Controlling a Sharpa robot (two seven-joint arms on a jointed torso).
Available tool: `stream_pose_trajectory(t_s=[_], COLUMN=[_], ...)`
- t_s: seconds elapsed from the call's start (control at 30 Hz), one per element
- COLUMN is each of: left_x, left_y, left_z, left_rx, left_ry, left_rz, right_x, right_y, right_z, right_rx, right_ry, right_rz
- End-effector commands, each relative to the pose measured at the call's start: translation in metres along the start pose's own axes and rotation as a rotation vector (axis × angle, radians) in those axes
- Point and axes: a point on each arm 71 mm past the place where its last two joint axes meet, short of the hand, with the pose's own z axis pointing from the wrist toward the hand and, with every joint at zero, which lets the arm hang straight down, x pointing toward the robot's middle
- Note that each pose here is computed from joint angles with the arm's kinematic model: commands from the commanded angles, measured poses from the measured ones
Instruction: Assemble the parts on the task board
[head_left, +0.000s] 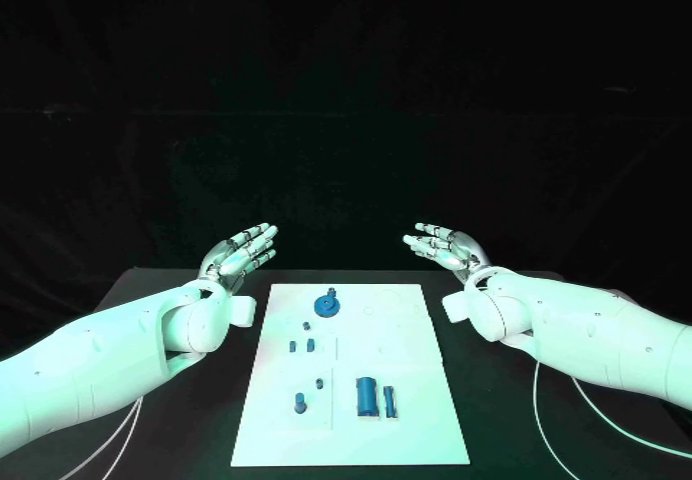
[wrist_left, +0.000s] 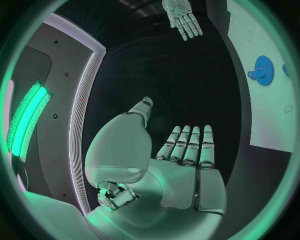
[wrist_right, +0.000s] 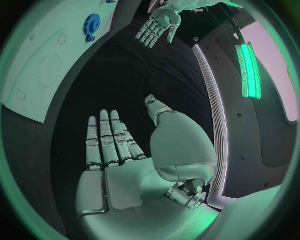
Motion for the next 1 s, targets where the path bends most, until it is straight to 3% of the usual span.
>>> stream_pose_trajectory(t_s=[0.03, 0.2, 0.47, 0.6, 0.73, 1.0], left_x=[0.0078, 0.0208, 0.0517, 0.0602, 0.0650, 0.0657], left_y=[0.0006, 0.0024, 0.0017, 0.0003, -0.0008, -0.0010], left_z=[-0.0038, -0.0148, -0.0463, -0.0564, -0.0625, -0.0633], left_rx=[0.006, 0.011, 0.028, 0.034, 0.038, 0.039], left_ry=[-0.012, -0.043, -0.116, -0.137, -0.149, -0.151], left_rz=[0.011, 0.031, 0.083, 0.098, 0.107, 0.108], right_x=[0.006, 0.019, 0.046, 0.053, 0.056, 0.056], right_y=[0.001, 0.006, 0.021, 0.026, 0.029, 0.030], right_z=[-0.005, -0.019, -0.055, -0.066, -0.072, -0.073], right_rx=[-0.008, -0.019, -0.024, -0.020, -0.018, -0.017], right_ry=[-0.019, -0.048, -0.118, -0.136, -0.145, -0.146], right_rz=[0.022, 0.081, 0.204, 0.233, 0.248, 0.249])
